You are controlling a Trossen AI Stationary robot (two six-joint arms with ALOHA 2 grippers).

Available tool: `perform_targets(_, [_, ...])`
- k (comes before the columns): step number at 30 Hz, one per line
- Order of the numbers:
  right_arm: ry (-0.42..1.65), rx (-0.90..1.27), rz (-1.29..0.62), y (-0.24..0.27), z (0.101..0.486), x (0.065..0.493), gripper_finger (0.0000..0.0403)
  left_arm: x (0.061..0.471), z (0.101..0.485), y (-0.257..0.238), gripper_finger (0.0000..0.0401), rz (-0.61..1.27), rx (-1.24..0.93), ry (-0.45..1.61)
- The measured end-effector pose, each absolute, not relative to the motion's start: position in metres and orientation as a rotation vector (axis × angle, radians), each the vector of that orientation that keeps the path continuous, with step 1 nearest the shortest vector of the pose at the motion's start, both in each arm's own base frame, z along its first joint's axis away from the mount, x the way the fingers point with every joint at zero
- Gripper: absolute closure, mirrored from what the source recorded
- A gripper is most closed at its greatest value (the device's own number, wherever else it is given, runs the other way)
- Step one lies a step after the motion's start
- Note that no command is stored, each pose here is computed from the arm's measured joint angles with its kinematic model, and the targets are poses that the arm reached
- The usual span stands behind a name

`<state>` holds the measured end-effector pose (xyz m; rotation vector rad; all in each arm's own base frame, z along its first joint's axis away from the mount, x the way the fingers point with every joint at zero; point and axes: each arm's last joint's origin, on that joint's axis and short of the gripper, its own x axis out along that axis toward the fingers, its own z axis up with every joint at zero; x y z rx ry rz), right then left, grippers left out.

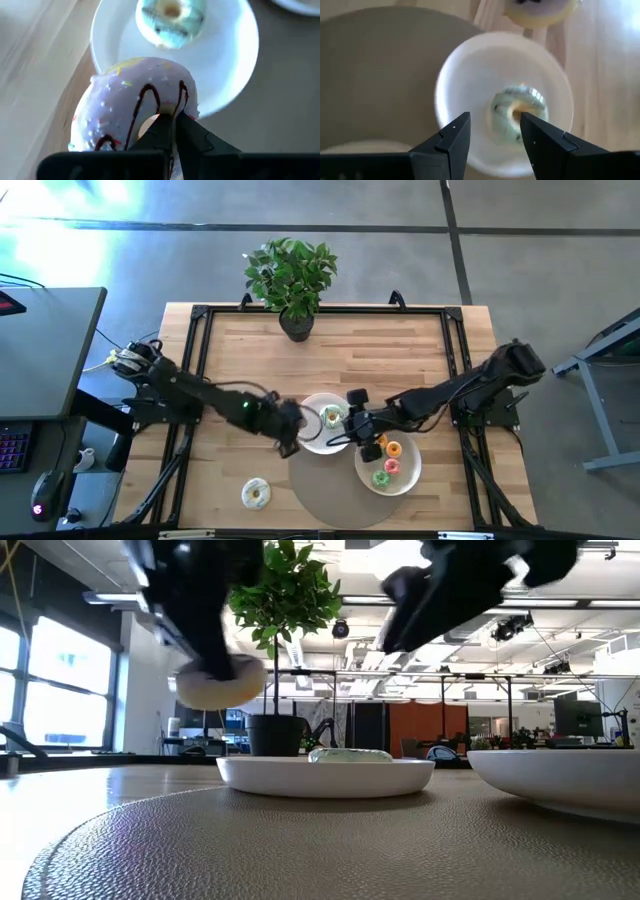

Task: Pick & Place donuts
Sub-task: Put the big light purple doughnut on the white plate

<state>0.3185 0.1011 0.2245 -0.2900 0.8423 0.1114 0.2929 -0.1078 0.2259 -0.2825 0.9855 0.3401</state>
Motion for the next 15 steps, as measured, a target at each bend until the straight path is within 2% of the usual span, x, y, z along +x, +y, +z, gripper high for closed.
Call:
perform_targets(4, [0.89,-0.193,0.133,0.099,0.241,0.299,0.0234,0.31,0.228,-0.083,0.039,0.29,-0.3,0.934])
perform_targets(7, [0.928,-0.159,0.126,0.099,0.247,0.289,0.0234,0.322,0.215,-0.064,0.0389,0.328,-0.314,0.912])
perform_targets(12, [0.955,-0.165,0.132,0.101,0.247,0.284,0.0234,0.333,0.196,-0.047,0.0389,0.291,-0.329,0.98])
perform_targets(15, [0.957,-0.162,0.141,0.102,0.246,0.284,0.0234,0.341,0.185,-0.043,0.0389,0.194,-0.343,1.012])
